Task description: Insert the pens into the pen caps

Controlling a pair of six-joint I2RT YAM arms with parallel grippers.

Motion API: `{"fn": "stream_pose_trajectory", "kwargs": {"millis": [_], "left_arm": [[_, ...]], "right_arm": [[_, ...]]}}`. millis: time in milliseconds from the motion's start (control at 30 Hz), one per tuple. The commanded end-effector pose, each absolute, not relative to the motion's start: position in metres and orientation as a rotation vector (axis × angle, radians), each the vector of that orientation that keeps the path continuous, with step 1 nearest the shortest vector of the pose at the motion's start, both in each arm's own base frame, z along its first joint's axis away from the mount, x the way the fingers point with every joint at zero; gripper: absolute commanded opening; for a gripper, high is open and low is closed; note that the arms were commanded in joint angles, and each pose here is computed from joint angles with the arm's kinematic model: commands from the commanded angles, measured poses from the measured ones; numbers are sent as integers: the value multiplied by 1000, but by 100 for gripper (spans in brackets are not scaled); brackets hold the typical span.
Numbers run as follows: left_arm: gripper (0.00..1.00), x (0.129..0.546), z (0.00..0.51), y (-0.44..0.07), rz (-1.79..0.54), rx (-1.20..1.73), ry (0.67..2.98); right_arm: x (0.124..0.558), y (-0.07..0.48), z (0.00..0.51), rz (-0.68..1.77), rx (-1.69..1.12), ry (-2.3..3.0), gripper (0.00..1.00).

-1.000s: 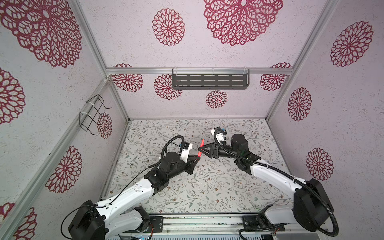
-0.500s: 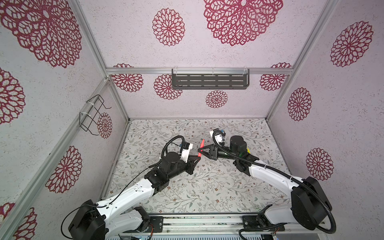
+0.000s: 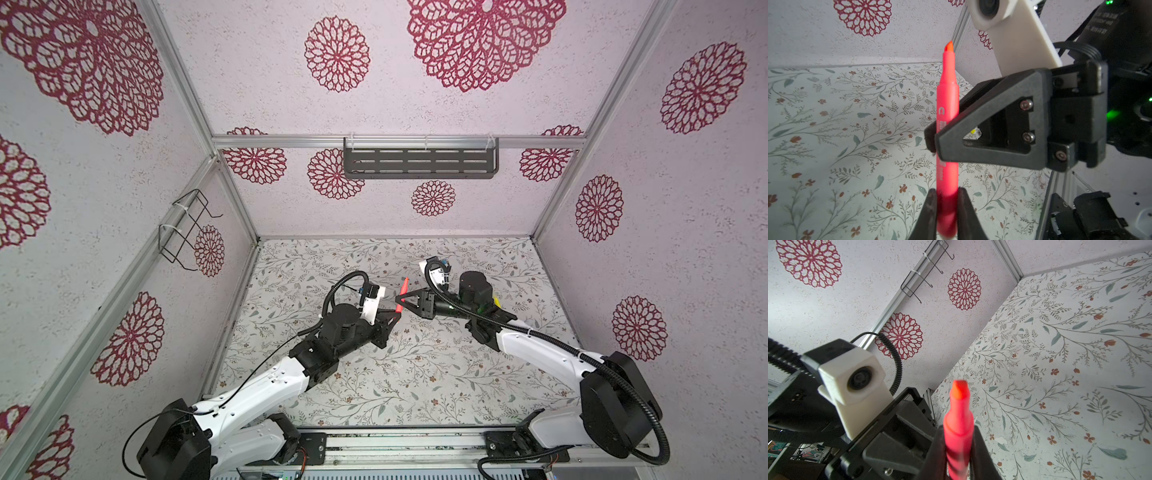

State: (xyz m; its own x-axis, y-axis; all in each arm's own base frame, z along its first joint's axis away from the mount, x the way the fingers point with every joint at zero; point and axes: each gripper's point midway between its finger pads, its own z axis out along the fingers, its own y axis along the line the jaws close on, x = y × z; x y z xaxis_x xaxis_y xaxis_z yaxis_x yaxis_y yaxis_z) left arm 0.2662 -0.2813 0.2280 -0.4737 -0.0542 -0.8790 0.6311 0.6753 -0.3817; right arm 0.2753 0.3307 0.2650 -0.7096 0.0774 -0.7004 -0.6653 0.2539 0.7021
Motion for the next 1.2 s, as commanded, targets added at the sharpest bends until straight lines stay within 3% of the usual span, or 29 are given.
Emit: {"fn": "stream_pose_trajectory", "kwargs": {"millis": [0,133,867,967,1167], "left_arm": [[39,265,237,-287,-897,462,1866],[48,262,235,-290,-901,500,1875],[42,262,214,-306,-1000,559,1987],[36,264,211,-305,-993,549,1995],[16,266,210,-303,-989,533,1998]], "right_arm": [[270,333,279,1522,-575,1840,12],[272,332,277,1472,-594,1869,12],[265,330,282,1439,-632,1848,11],[264,330,282,1440,-633,1847,11],[264,329,281,1434,-633,1849,11]]}}
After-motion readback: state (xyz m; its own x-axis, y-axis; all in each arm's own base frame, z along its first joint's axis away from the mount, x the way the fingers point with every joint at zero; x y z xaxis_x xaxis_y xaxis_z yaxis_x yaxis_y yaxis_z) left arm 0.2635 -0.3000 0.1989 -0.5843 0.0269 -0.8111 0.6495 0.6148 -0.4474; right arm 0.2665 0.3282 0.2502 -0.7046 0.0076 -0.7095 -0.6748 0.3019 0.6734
